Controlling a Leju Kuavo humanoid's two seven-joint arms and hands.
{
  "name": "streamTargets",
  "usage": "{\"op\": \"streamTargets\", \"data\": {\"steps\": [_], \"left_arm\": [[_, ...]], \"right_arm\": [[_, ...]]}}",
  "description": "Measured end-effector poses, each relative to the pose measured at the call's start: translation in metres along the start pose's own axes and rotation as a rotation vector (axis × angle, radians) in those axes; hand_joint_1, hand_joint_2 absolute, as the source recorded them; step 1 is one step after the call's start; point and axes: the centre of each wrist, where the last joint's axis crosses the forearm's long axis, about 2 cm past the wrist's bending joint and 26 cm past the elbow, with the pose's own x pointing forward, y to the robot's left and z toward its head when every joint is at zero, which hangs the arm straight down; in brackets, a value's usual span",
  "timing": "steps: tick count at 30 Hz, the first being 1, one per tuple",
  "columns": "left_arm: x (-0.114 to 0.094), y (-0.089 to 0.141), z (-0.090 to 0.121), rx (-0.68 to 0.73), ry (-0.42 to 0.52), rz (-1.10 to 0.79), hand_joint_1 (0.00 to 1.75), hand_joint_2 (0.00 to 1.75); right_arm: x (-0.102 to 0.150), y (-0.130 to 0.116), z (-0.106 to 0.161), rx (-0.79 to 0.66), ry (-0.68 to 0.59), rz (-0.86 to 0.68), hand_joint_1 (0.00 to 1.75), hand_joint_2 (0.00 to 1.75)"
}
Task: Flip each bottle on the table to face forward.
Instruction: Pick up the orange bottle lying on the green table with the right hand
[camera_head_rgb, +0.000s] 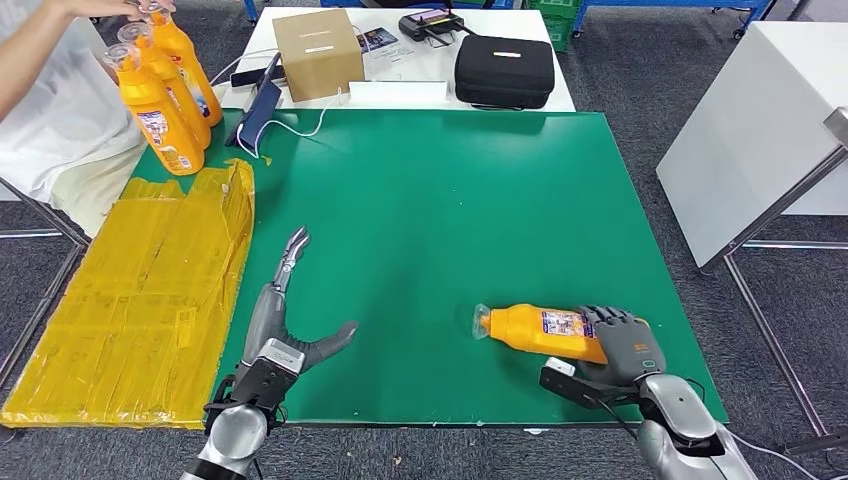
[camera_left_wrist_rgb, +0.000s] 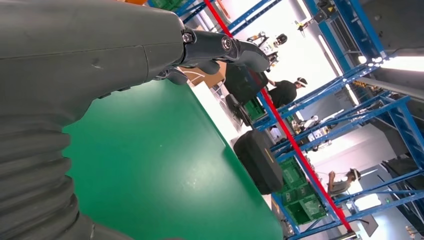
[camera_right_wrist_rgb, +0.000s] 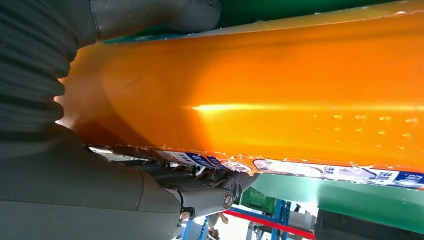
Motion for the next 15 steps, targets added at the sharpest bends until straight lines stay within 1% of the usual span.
{"op": "streamTargets", "data": {"steps": [5,11,13,15], "left_arm": [[0.0,0.0,0.0,-0.001,0.001,0.0,0.0,1.75],[0.0,-0.001,0.0,-0.009,0.005,0.011,0.0,1.75],[0.0,-0.001,0.0,-0.02,0.009,0.017,0.0,1.75],[0.001,-0.003,0.0,-0.045,0.017,0.026,0.0,1.75]], "right_arm": [[0.002,0.0,-0.002,-0.005,0.0,0.013,1.75,1.75],[0.012,0.001,-0.004,-0.068,-0.008,0.001,1.75,1.75],[0.018,0.001,-0.004,-0.106,-0.021,-0.022,1.75,1.75],[0.029,0.0,-0.005,-0.183,-0.054,-0.078,1.75,1.75]]}}
